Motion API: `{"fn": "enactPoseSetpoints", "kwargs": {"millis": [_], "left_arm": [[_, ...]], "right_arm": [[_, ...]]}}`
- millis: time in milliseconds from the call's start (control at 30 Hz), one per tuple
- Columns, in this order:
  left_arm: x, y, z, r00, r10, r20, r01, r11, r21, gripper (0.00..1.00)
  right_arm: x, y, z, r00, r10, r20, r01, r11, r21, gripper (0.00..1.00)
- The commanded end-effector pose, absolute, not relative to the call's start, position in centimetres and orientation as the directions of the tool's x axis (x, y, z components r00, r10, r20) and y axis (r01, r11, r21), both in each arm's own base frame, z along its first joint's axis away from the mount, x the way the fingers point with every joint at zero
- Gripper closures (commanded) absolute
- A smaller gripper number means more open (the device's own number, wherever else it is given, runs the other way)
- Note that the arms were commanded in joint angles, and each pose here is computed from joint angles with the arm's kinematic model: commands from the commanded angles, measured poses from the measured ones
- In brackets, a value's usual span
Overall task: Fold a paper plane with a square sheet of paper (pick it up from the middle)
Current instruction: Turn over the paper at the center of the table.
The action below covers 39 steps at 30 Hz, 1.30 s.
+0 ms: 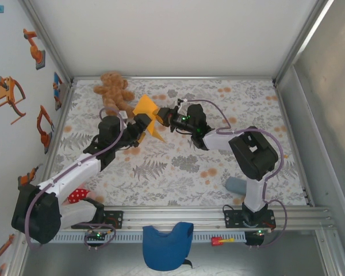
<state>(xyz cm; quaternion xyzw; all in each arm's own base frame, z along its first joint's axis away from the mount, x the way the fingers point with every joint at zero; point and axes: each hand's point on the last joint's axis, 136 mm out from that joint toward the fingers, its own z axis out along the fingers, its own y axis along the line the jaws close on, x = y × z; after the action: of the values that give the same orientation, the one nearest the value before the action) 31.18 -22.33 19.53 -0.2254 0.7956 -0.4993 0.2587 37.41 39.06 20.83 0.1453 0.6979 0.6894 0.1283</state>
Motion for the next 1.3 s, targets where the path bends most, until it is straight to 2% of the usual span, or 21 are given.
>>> {"fn": "enactPoseSetpoints", "kwargs": {"millis": [0, 200, 400, 700, 967, 1167, 1267], "left_arm": [[31.6, -23.0, 21.7, -0.757, -0.623, -0.2, -0.028, 0.337, -0.941, 0.15], [31.6, -23.3, 22.2, -0.76, -0.612, -0.219, -0.002, 0.339, -0.941, 0.36], [31.7, -23.4, 22.1, -0.762, -0.608, -0.222, -0.004, 0.348, -0.937, 0.54], [31.6, -23.1, 21.7, -0.758, -0.613, -0.222, -0.024, 0.367, -0.93, 0.63], [31.6, -23.1, 21.4, -0.762, -0.608, -0.221, -0.034, 0.378, -0.925, 0.77], [31.6, -22.8, 21.2, -0.759, -0.61, -0.228, -0.043, 0.396, -0.917, 0.86], [31.6, -22.7, 20.8, -0.762, -0.604, -0.235, -0.051, 0.418, -0.907, 0.9]], "right_arm": [[37.4, 38.5, 22.3, -0.923, 0.384, 0.021, 0.009, -0.033, 0.999, 0.95], [37.4, 38.3, 22.2, -0.922, 0.387, 0.026, 0.014, -0.034, 0.999, 0.95], [37.4, 38.1, 22.1, -0.92, 0.392, 0.027, 0.016, -0.032, 0.999, 0.94], [37.5, 37.9, 21.8, -0.917, 0.398, 0.022, 0.013, -0.025, 1.0, 0.92], [37.5, 37.7, 21.7, -0.916, 0.401, 0.006, 0.0, -0.015, 1.0, 0.88], [37.6, 36.2, 20.6, -0.898, 0.437, -0.058, -0.024, 0.083, 0.996, 0.8], [37.7, 35.0, 19.8, -0.883, 0.459, -0.101, -0.033, 0.154, 0.988, 0.73]]}}
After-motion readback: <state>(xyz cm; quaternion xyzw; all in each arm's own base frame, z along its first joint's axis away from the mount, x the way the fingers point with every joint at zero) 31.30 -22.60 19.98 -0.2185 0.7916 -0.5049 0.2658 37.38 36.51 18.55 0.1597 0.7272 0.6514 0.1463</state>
